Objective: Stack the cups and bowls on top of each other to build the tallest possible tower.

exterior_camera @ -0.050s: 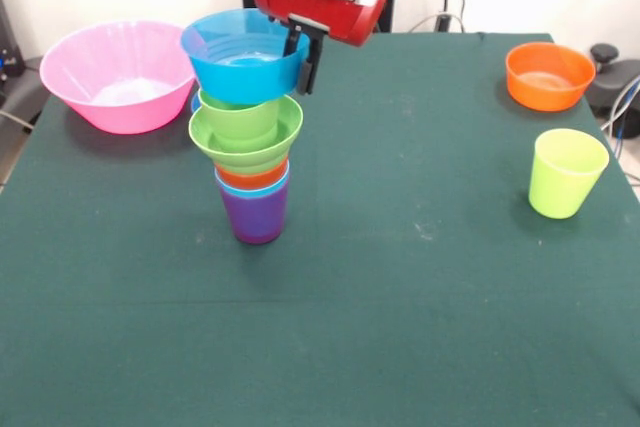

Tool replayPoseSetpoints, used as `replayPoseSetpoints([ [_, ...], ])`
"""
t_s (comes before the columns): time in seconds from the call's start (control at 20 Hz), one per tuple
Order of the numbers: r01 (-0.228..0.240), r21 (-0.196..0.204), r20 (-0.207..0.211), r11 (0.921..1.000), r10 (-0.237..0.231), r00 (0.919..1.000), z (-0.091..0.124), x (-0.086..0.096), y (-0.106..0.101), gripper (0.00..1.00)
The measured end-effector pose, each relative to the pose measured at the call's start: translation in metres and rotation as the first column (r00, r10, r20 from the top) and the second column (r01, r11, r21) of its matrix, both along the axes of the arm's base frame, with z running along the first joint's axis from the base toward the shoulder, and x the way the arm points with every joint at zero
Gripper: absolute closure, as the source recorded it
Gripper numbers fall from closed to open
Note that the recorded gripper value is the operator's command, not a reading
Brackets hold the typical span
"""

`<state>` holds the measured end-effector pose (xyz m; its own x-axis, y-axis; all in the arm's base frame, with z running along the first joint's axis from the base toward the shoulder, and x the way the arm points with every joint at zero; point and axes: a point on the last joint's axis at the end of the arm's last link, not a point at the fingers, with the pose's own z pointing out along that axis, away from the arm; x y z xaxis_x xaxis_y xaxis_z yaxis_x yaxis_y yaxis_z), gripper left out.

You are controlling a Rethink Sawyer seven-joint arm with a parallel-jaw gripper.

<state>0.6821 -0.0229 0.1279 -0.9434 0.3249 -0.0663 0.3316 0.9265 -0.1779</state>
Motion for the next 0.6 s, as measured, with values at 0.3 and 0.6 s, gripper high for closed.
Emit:
replayPoseSetpoints([
  [0.3,0.003,0.0,0.008,1.0,-0.003,1.0,0.0004,0.0011,-0.0032,1.0],
  [0.6,0.003,0.0,0.007,1.0,-0.003,1.0,-0.0008,0.0007,-0.0032,1.0],
])
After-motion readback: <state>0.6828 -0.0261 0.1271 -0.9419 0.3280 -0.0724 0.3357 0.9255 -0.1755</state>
